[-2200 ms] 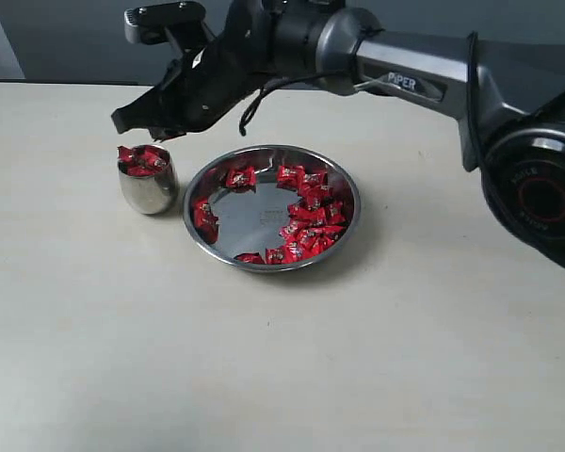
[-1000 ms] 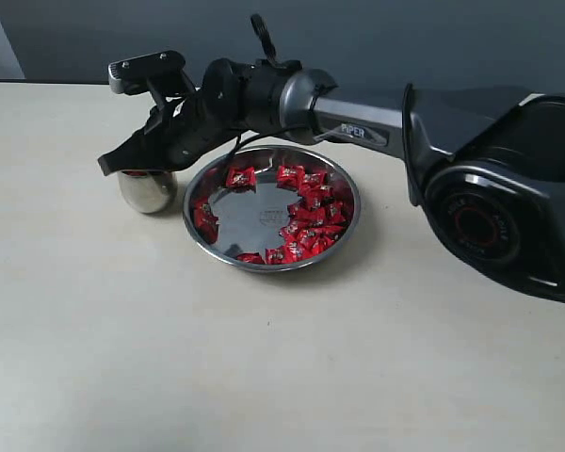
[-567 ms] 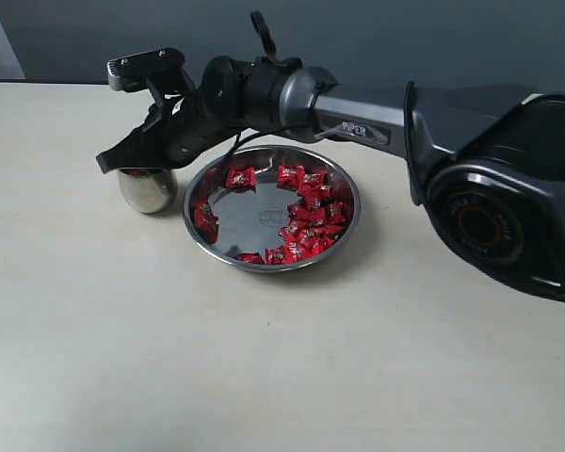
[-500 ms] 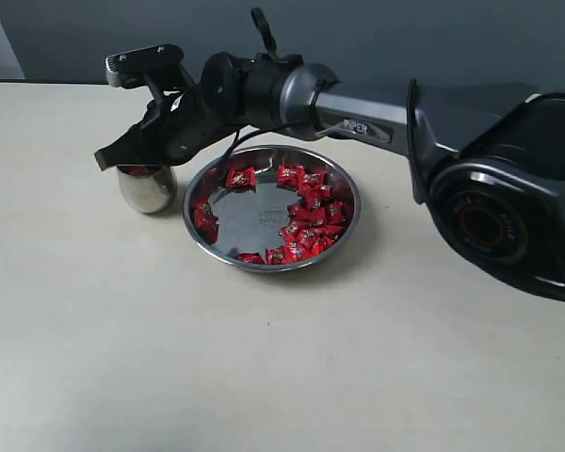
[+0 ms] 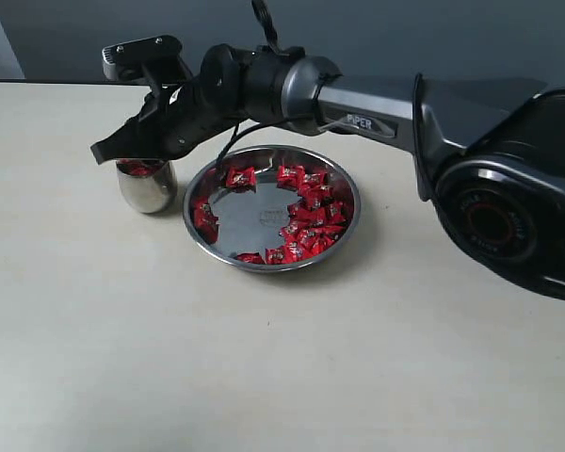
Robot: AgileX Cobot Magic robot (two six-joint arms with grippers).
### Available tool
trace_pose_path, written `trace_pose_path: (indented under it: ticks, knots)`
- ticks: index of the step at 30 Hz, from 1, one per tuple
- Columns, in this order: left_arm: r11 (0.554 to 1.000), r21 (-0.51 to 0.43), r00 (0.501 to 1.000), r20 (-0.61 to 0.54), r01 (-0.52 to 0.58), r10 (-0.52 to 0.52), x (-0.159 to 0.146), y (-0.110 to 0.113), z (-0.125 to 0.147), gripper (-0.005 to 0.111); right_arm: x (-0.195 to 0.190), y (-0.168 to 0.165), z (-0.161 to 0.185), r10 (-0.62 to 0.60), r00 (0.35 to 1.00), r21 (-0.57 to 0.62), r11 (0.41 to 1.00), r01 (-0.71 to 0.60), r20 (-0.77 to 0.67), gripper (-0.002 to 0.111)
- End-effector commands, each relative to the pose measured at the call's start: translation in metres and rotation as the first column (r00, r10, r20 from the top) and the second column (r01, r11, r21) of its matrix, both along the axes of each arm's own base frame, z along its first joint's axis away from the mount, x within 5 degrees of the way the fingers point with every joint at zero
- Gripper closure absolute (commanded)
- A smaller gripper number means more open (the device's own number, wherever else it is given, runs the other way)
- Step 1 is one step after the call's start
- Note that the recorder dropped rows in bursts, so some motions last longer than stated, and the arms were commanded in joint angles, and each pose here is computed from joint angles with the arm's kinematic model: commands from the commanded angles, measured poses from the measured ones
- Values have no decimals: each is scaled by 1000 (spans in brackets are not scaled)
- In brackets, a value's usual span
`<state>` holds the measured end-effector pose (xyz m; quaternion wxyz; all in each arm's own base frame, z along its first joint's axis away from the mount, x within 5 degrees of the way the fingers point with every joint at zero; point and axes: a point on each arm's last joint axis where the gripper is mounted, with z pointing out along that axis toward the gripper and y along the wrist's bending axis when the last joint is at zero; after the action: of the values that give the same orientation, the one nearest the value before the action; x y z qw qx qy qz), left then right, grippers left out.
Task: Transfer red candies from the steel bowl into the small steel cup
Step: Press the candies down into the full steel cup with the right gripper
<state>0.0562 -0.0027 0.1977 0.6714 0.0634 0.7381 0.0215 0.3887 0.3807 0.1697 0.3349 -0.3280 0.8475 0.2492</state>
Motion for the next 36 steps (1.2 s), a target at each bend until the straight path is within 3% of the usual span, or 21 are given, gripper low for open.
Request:
trace_pose_path:
  ticks: [1,24,26,30,36]
  knots:
    - [1000,-8,1000,5,0,0,0,0,-1,105,0,-1,14,0,999,17,1000,0,32,85]
    - [1000,-8,1000,3,0,0,0,0,-1,105,5,0,18,-43,997,73,997,38,60,85]
    - [1000,-8,1000,3,0,0,0,0,-1,105,4,0,21,-42,997,75,996,37,62,89]
    - [1000,-8,1000,3,0,0,0,0,-1,105,2,0,23,-32,998,69,997,28,52,109]
    - [1000,-8,1000,3,0,0,0,0,-1,105,0,-1,21,-10,999,43,999,9,32,109]
